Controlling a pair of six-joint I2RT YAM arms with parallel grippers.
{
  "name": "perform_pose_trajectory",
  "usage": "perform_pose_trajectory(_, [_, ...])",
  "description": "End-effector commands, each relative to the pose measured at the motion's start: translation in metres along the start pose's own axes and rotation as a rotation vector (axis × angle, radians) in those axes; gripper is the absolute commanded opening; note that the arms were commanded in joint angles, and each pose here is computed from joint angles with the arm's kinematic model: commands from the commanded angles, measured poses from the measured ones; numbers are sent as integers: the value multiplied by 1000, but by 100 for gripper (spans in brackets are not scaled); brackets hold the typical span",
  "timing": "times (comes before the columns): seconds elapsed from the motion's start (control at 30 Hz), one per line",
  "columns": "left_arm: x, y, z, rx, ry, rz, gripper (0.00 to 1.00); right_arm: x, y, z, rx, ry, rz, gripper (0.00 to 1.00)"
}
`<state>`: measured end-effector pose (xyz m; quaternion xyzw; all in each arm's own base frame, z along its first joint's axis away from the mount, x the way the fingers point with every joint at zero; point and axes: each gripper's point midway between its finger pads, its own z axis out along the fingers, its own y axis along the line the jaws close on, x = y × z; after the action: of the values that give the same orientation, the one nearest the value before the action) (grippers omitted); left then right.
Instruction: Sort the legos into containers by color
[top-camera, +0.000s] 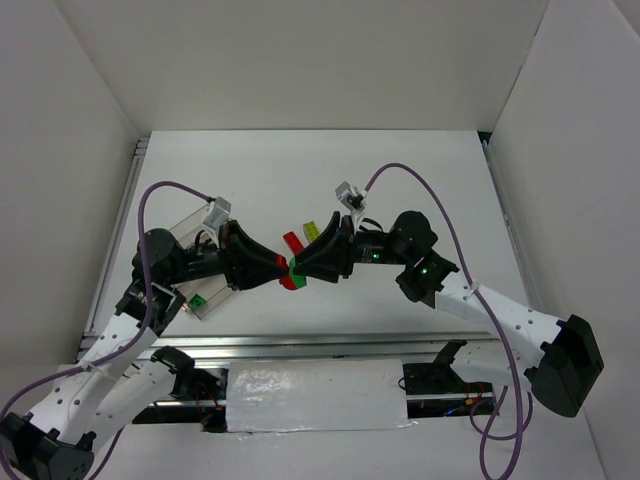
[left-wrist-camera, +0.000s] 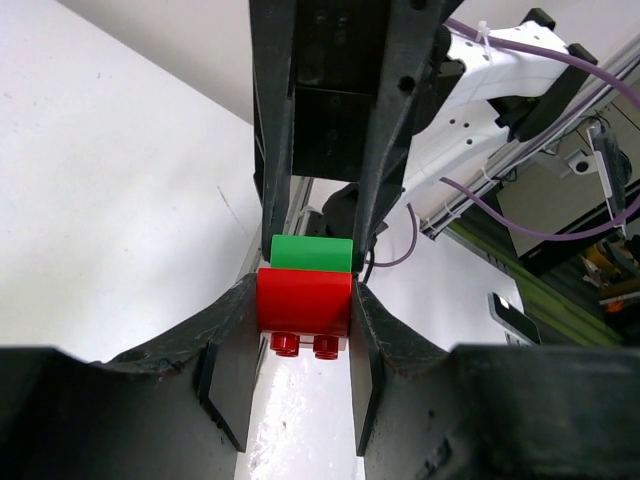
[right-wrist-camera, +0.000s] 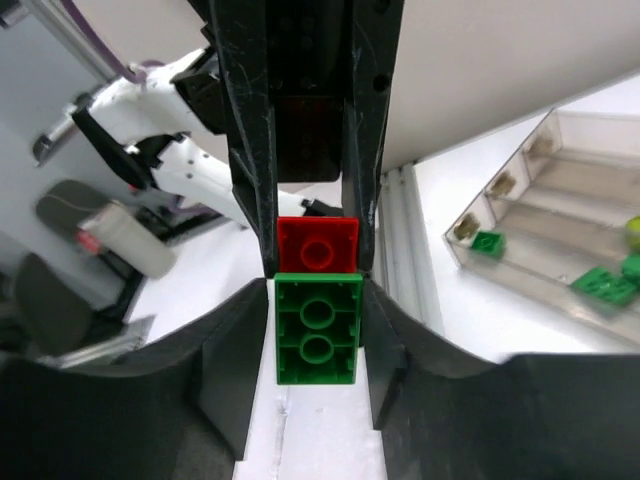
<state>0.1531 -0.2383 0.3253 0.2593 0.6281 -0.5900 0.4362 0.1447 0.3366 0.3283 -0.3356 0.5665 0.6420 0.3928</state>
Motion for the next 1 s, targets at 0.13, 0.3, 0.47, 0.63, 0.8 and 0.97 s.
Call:
perform_pose_trajectory(0.13, [-20, -13, 2, 38, -44, 71, 0, -4, 7, 1, -41, 1, -29, 40])
perform_pose_trajectory(0.3, [-23, -11, 2, 9, -45, 78, 0, 2, 2, 1, -37, 14, -10, 74])
perform_pose_trajectory(0.47, [-25, -11, 2, 6, -46, 83, 0, 4, -2, 3, -32, 19, -2, 71])
perform_pose_trajectory(0.63, [-27, -7, 1, -28, -50, 90, 0, 2, -13, -1, 28, -6, -12, 0])
perform_pose_trajectory(0.8, [-49, 49, -23, -458, -137, 40, 0, -7, -79, -43, 305, -115, -6, 0])
perform_pose_trajectory(0.97, [-66, 127, -97, -1091, -207, -47, 0, 1, -143, -57, 589, -47, 36, 0])
